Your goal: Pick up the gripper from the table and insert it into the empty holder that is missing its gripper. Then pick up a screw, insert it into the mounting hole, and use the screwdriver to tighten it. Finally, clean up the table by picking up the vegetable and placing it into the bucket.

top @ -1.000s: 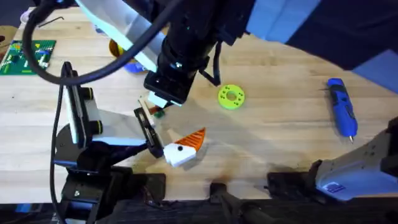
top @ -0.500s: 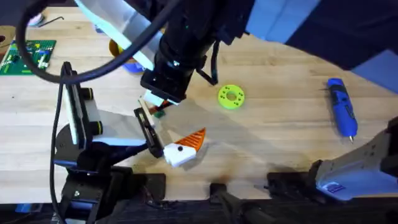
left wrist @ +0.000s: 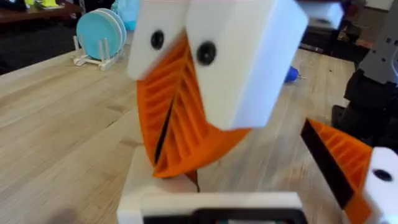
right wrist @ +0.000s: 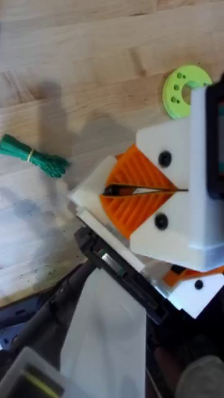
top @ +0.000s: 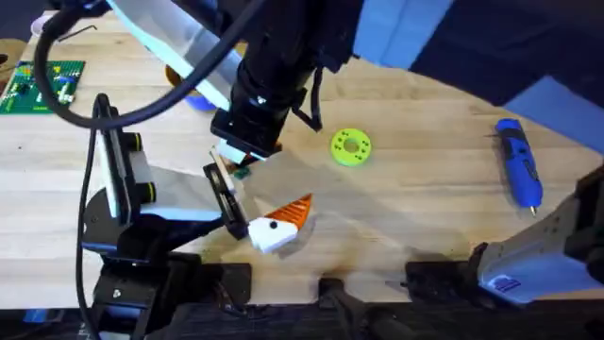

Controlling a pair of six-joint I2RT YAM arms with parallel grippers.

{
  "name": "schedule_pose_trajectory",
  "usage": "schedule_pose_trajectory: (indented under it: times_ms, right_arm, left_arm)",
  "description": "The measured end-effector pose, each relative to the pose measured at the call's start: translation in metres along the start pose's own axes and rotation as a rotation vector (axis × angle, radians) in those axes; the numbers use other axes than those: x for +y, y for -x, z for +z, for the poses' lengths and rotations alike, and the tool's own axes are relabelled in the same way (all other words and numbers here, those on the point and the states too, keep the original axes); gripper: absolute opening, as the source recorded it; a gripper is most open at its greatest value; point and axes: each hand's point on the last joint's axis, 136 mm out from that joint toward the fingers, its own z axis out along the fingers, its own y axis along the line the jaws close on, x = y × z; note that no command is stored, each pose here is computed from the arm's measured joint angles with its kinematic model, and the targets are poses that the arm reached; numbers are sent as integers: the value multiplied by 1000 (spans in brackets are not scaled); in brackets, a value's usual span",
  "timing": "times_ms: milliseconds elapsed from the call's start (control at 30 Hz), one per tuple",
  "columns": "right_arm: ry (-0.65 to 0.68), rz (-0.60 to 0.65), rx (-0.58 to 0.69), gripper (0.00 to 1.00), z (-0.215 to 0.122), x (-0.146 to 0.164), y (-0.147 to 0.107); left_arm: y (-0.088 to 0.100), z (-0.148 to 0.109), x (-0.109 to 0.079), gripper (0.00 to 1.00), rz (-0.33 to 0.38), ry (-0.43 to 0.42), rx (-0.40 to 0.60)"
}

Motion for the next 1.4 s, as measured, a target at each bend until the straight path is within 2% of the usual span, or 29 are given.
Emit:
schedule_pose_trajectory:
  times_ms: [267, 333, 467, 533, 633, 667, 867, 1000, 1200, 1400]
  right_arm:
    - [0, 0, 0, 6, 0, 0, 0]
    - [-1, 3, 0, 75, 0, 0, 0]
    - [3, 5, 0, 297, 0, 1, 0]
    - [6, 8, 1, 452, 0, 1, 0]
    - [-22, 14, 2, 891, -3, -6, -2]
    - [-30, 18, 2, 967, -5, -10, -3]
    - [-26, 20, -35, 994, -17, -10, 0]
    - [-48, 47, -72, 994, -34, -22, 0]
    - [-110, 132, -132, 994, -64, -61, -7]
    - [-224, 237, -128, 994, -79, -113, -26]
  left_arm:
    - [0, 0, 0, 993, 0, 0, 0]
    - [0, 0, 0, 993, -1, 0, 0]
    - [0, 0, 0, 993, -1, 0, 0]
    - [0, 0, 0, 993, -1, 0, 0]
    - [0, 0, 0, 992, 2, 2, 0]
    - [0, 0, 0, 993, 4, 1, 0]
    - [0, 0, 0, 993, 8, -2, 0]
    - [0, 0, 0, 993, 9, -2, 0]
    - [0, 0, 0, 993, 9, -2, 0]
    - [0, 0, 0, 993, 12, -2, 0]
